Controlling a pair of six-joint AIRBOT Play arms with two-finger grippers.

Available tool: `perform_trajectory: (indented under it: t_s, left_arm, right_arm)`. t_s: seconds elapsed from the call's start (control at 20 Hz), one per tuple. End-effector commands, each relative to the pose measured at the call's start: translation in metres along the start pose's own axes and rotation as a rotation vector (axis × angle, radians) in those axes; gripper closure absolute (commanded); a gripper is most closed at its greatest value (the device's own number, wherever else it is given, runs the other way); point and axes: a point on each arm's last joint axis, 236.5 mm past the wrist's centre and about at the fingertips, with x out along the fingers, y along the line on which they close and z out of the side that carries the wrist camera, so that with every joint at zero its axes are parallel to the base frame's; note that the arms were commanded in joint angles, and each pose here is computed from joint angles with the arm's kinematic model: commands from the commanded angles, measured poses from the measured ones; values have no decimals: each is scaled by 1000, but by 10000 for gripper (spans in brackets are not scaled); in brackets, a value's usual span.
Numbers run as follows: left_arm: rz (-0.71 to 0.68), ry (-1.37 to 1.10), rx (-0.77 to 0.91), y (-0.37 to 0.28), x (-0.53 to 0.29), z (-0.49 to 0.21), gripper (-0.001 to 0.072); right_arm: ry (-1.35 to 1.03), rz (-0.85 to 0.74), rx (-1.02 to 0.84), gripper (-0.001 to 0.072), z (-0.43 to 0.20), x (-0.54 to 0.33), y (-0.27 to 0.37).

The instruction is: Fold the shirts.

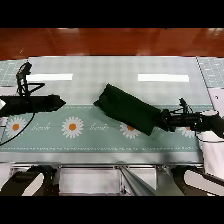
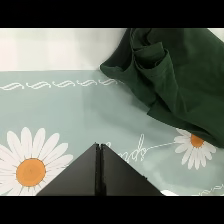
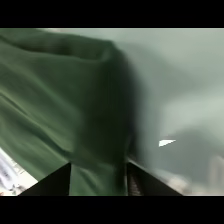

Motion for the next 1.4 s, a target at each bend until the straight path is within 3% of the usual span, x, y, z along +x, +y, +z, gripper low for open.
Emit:
perform_trajectory:
  t_s: [0.0,0.1,0.15,0.3,0.65,0.9,1.35]
  left_arm:
    - [1,-7,-1,0,0,2,685]
    - [1,-10,-1,0,0,2,685]
    - [2,-10,-1,1,0,2,685]
    - [2,-10,-1,1,0,2,685]
    - [1,-10,-1,0,0,2,685]
    - [1,-10,0,0,0,2,685]
    - [-6,18,-2,-1,0,-4,685]
  right_arm:
    - [-42,64,9,294,18,7,14]
    - [-47,62,-37,308,24,8,26]
    - [-38,56,-79,357,23,13,36]
    - [-8,51,-230,692,16,30,75]
    - [5,-67,-519,694,44,-25,165]
    - [-186,-206,-655,694,81,-122,238]
    - [-485,-314,-501,694,102,-304,226]
